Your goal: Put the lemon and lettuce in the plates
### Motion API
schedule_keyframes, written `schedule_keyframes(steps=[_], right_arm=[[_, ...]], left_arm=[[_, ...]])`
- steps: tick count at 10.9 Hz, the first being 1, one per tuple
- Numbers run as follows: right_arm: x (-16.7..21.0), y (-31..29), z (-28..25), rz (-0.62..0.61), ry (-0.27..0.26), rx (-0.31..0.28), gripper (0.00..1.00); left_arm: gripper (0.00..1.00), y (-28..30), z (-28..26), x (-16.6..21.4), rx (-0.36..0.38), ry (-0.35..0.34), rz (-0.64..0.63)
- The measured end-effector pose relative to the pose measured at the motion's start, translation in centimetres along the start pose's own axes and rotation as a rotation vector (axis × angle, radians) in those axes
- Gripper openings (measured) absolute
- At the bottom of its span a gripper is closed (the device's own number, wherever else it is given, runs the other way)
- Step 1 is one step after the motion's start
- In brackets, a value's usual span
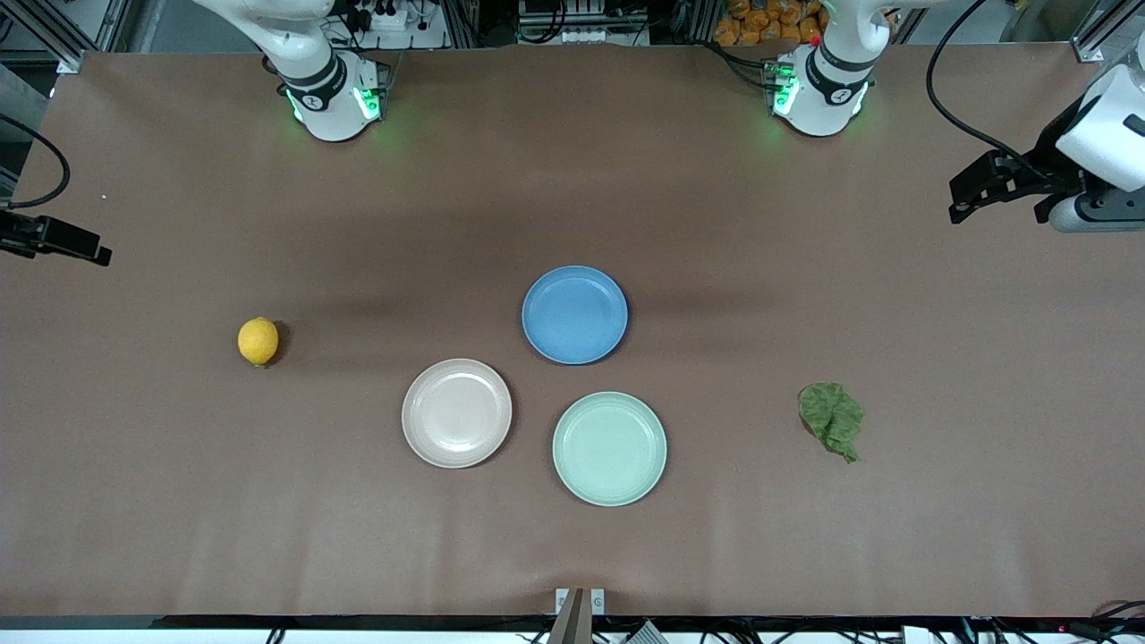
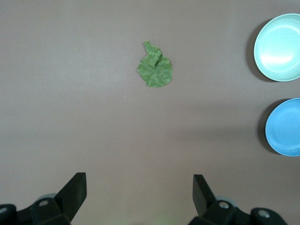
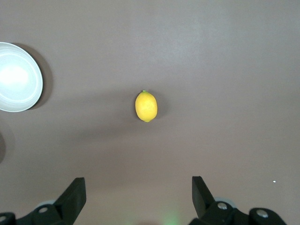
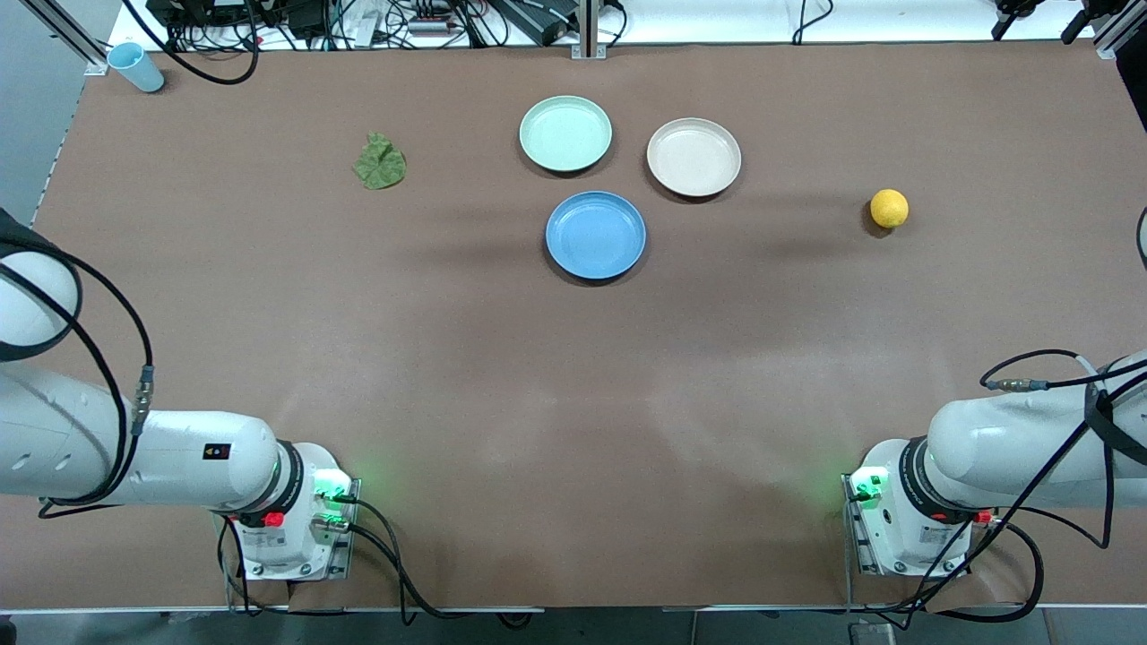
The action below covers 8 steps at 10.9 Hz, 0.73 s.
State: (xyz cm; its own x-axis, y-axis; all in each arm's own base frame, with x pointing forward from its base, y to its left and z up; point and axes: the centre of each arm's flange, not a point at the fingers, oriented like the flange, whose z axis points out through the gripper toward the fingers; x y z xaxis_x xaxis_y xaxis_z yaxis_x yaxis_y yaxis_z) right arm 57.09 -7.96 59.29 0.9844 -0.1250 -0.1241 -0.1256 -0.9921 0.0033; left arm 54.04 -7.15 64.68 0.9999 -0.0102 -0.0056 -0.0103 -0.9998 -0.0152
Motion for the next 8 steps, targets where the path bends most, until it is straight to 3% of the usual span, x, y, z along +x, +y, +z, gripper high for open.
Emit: schedule_keyframes(steps=[8], right_arm=[[0.0, 0.0, 0.1, 0.0, -0.003, 0.0, 1.0]], left_arm=[[1.0, 0.3, 7.8, 3.9, 0.072, -0.127, 0.014]])
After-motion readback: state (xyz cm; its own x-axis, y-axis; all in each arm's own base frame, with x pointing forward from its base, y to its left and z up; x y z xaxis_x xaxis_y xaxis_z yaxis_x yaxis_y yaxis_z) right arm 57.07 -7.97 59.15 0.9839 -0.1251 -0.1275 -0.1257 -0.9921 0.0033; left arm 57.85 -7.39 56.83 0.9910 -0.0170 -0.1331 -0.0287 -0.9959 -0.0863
